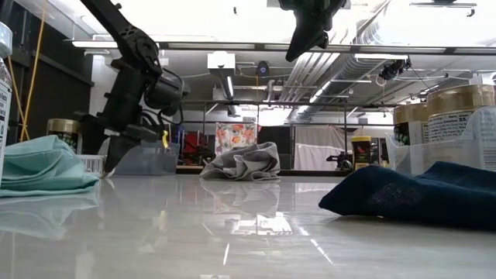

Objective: Sort spices by type
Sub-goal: Put the top white seasoning bottle into the black bin

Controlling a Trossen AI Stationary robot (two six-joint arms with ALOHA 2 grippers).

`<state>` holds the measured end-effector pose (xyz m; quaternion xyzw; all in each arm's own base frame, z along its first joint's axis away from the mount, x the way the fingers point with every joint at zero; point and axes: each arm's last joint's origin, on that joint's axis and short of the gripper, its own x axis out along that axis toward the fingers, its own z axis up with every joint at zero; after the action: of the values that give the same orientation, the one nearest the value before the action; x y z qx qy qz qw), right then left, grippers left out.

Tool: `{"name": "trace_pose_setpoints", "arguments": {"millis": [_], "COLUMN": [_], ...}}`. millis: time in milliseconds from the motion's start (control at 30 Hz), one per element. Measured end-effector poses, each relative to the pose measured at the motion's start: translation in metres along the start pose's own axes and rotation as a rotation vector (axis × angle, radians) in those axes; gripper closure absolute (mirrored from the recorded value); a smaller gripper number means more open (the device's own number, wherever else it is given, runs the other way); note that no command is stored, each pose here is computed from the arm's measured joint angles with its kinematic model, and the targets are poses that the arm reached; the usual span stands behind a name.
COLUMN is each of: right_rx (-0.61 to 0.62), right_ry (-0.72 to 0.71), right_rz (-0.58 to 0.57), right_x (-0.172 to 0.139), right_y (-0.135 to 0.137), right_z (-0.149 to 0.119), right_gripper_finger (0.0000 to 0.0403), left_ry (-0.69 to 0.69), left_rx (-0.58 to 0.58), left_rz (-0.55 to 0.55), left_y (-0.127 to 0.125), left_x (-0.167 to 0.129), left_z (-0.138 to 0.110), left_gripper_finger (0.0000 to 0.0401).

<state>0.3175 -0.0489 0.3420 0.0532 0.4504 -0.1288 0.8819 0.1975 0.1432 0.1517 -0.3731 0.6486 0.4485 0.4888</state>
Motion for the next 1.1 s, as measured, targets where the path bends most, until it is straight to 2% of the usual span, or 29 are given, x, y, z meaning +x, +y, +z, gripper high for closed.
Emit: {"name": "trace_pose_setpoints", "arguments": {"millis": [100, 267, 367, 500, 600, 733, 833, 900, 1000, 1100], "right_rx": [0.0, 0.0, 0.0, 0.001, 0.009, 0.023, 0.057, 0.086, 0.128, 0.168], "right_ry": [0.0, -0.004, -0.004, -0.004, -0.004, -0.009, -0.013, -0.016, -0.019, -0.038], "right_rz": [0.0, 0.0, 0.0, 0.0, 0.0, 0.001, 0.002, 0.002, 0.002, 0.006], "right_x": [0.0, 0.0, 0.0, 0.0, 0.0, 0.0, 0.0, 0.0, 0.0, 0.0], "right_y": [0.0, 0.0, 0.0, 0.0, 0.0, 0.0, 0.0, 0.0, 0.0, 0.0], "right_z": [0.0, 0.0, 0.0, 0.0, 0.0, 0.001, 0.001, 0.002, 0.002, 0.004], "right_gripper_finger": [0.0403, 0.0403, 0.0403, 0.0403, 0.0403, 0.0403, 0.0403, 0.0403, 0.0403, 0.0403], "left_ry": [-0.004, -0.042, -0.087, -0.173, -0.333, -0.722, -1.002, -1.097, -1.13, -1.107], "left_rx": [0.03, 0.07, 0.087, 0.11, 0.124, 0.065, -0.056, -0.114, -0.143, -0.153], "left_rz": [-0.003, -0.047, -0.094, -0.172, -0.268, -0.308, -0.22, -0.147, -0.056, 0.017], "left_y": [0.0, -0.003, -0.003, 0.003, 0.011, 0.034, 0.055, 0.066, 0.073, 0.074], "left_x": [-0.001, -0.012, -0.028, -0.063, -0.106, -0.161, -0.182, -0.183, -0.17, -0.142], "left_z": [0.001, 0.005, 0.007, 0.001, -0.009, -0.025, -0.03, -0.028, -0.019, -0.008], "left_gripper_finger": [0.0188, 0.0272, 0.0272, 0.0272, 0.0272, 0.0272, 0.0272, 0.0272, 0.0272, 0.0272]}}
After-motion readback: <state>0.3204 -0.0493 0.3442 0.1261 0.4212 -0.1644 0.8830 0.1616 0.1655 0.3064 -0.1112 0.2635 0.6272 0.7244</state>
